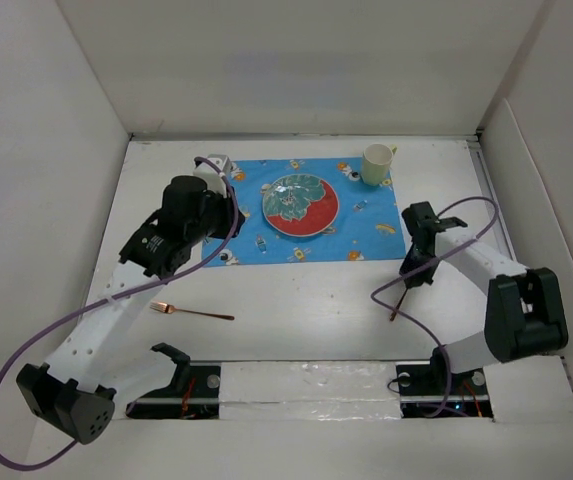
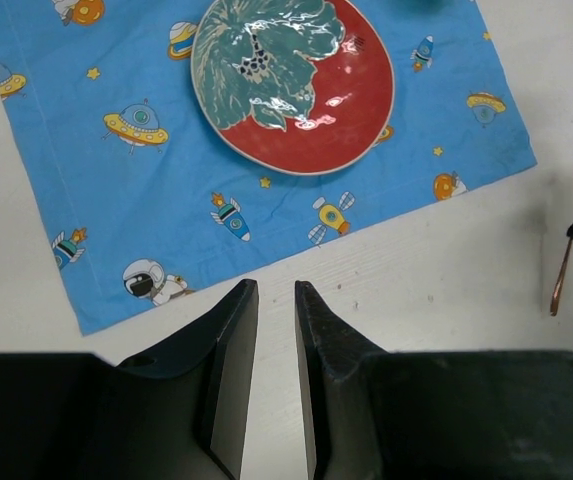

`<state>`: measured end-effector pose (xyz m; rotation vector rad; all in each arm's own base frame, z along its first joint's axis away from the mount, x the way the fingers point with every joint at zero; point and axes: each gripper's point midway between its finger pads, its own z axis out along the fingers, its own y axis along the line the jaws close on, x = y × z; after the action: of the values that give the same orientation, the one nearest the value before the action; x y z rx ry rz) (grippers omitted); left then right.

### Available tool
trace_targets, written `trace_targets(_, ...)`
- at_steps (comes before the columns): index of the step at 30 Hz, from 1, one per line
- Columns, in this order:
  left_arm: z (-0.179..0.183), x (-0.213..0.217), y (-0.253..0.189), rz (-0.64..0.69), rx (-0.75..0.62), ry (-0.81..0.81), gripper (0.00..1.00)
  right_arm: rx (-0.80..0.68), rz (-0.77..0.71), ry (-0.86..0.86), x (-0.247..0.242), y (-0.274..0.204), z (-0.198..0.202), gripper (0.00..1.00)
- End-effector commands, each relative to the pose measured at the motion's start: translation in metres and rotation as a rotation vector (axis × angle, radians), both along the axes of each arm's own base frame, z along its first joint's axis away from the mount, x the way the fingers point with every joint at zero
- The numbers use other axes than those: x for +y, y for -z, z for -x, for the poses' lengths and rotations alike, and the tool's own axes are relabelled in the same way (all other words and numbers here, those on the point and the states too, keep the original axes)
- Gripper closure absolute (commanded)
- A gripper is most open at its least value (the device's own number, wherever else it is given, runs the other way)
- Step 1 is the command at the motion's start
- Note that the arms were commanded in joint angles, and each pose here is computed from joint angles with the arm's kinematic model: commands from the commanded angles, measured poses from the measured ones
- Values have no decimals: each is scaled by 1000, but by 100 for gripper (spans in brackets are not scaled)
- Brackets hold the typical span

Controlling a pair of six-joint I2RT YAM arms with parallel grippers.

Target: Set the dinner table for one person

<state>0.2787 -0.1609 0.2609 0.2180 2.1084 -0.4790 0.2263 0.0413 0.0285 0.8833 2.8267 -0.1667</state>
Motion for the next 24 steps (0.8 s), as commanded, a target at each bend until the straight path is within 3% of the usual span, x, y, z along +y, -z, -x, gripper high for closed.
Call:
trace_targets(1,-4,2,7,-25,8,-14,81,-230,91,-144,-4,-60,-41,100)
trace_targets(6,-17,-5,8,-11,23,-27,81,-287,112,-327,13,-102,-58,100)
trace_targets(13,-36,1,7,98,72,-127,81,-430,2,-574,97,-137,-108,100)
trace_targets(18,-40,14,11,181,120,-277,82,-396,12,-689,126,-111,-164,100)
trace_targets(20,-42,26,17,175,128,-368,87,-427,6,-715,135,-118,-191,100)
trace_targets(22,-36,31,24,200,179,-436,97,-377,2,-734,137,-94,-207,100)
trace_targets(24,-31,38,33,205,209,-497,100,-379,5,-734,140,-86,-231,100)
